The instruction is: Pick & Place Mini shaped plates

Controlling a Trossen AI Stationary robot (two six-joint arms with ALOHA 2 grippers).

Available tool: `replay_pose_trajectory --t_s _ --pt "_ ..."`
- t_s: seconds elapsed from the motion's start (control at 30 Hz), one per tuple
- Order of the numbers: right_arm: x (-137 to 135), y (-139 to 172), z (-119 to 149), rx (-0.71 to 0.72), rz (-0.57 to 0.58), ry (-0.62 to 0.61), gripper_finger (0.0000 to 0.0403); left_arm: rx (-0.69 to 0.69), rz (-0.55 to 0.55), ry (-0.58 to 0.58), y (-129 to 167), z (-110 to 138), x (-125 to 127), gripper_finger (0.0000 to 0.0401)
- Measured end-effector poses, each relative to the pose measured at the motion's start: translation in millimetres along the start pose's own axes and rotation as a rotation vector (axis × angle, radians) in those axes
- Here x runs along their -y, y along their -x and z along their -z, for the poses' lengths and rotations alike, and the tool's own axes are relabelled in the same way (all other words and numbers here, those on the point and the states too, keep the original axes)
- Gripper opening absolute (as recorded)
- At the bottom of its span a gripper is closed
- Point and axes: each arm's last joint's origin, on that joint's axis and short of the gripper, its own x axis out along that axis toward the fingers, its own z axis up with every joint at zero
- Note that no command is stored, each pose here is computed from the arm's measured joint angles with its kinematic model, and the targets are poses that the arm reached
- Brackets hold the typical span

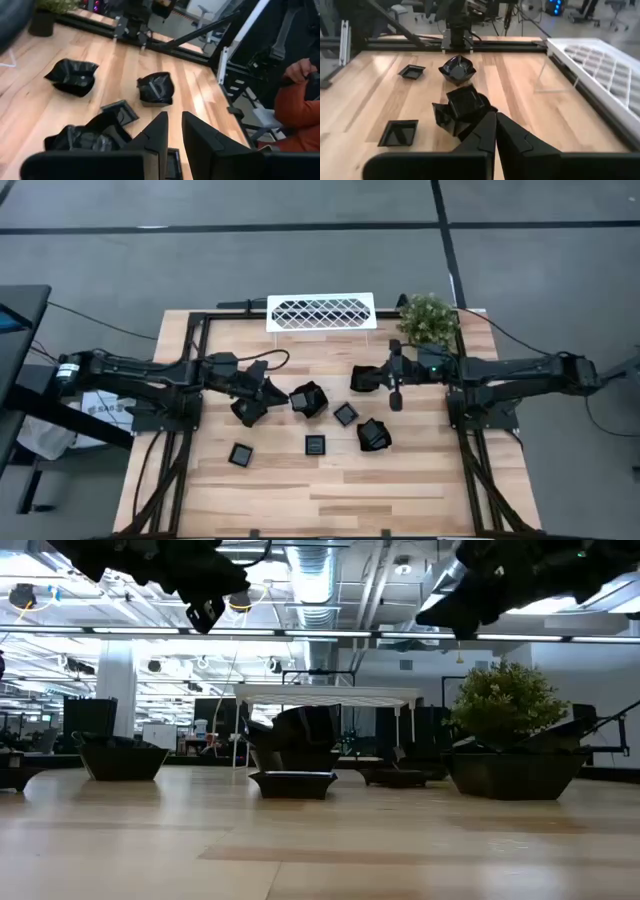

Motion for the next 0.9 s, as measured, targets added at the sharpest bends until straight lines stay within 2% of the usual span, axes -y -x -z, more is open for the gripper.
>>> replay_pose_trajectory --t_s 0.2,0.37,0.7,0.9 --pt "1 -14 -8 0.052 0.008 0.138 0.0006 -0.025 0.027 0.000 -5 5 9 0.0057" --pt "1 -23 -4 0.039 0.007 0.144 0.0006 -0.017 0.013 -0.067 -5 4 9 0.0057" --pt "1 -29 1 0.006 0.002 0.143 0.0006 -0.002 -0.058 -0.092 -5 4 7 0.0057" --pt "1 -29 3 -0.013 -0.001 0.118 0.0006 0.014 -0.172 -0.149 -5 4 3 0.0057"
